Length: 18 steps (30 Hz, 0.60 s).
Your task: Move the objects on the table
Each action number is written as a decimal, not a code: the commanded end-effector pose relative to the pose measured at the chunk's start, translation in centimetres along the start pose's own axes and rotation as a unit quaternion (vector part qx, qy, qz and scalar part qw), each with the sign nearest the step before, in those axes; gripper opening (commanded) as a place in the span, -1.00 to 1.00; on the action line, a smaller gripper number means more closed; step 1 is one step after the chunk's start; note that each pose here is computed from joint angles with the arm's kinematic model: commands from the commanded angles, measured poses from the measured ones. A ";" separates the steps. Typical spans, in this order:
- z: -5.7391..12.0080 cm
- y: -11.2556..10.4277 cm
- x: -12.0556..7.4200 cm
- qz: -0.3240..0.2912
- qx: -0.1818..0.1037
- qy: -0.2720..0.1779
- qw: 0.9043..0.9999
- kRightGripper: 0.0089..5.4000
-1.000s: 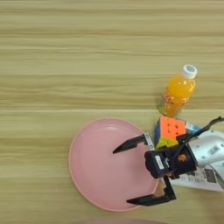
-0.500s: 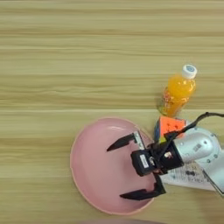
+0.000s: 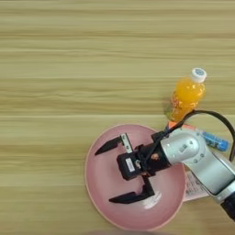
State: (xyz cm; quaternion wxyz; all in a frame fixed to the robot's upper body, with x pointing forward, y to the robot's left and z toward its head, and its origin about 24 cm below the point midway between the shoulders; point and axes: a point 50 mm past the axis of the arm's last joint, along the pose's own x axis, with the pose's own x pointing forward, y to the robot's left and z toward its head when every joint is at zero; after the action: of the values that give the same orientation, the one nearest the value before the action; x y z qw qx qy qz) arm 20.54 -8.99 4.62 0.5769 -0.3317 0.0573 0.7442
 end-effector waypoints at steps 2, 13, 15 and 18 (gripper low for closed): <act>-0.4 -0.4 1.2 0.014 -0.003 0.038 0.999 0.99; 0.0 -0.7 3.3 0.051 0.010 0.029 0.998 0.99; 0.1 -0.9 3.6 0.053 0.010 0.028 0.998 0.99; 0.4 -1.3 4.2 0.051 0.010 0.024 0.998 0.99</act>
State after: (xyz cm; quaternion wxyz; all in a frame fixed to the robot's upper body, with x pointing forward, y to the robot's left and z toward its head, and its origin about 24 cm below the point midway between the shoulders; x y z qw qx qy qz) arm 20.59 -4.66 4.07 0.5407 -0.3070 0.0576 0.7811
